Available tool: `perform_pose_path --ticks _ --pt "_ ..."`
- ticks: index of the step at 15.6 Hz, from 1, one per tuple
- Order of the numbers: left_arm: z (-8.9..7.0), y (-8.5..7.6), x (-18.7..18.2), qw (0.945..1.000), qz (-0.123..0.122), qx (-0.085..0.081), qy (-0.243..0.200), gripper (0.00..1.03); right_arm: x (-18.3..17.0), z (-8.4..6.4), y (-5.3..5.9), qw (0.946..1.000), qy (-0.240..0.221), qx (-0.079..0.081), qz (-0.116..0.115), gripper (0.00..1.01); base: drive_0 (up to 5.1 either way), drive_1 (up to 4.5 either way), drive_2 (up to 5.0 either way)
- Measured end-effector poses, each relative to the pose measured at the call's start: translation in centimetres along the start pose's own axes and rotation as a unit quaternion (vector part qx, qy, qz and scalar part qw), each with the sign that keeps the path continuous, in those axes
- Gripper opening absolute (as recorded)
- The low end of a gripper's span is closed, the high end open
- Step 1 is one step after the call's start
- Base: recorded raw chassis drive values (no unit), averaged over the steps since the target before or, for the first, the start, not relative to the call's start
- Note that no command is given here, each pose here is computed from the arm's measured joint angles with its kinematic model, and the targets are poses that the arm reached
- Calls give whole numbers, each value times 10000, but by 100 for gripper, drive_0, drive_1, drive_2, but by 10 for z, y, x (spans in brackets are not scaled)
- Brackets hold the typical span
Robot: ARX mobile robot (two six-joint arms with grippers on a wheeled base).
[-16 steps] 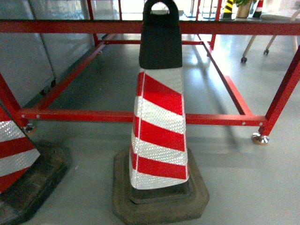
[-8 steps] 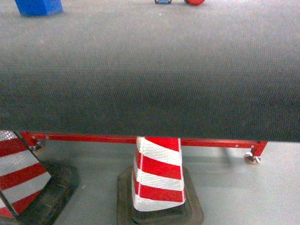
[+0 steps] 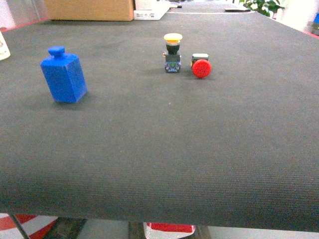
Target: Pick blue part to blue bin on bottom shelf
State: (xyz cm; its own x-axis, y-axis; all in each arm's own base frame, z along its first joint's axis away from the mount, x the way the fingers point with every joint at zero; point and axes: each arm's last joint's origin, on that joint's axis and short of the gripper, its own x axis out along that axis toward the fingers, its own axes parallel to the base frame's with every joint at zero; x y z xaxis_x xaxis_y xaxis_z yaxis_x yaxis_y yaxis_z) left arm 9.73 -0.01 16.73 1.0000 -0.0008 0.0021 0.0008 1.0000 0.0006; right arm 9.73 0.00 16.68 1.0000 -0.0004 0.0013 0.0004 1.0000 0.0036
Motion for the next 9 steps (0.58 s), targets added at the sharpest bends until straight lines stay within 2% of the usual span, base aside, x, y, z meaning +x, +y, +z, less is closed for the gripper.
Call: perform_pose_path --ticks 9 --pt "0 0 0 10000 0 -2 0 98 0 0 0 10000 0 -6 2 98 0 0 0"
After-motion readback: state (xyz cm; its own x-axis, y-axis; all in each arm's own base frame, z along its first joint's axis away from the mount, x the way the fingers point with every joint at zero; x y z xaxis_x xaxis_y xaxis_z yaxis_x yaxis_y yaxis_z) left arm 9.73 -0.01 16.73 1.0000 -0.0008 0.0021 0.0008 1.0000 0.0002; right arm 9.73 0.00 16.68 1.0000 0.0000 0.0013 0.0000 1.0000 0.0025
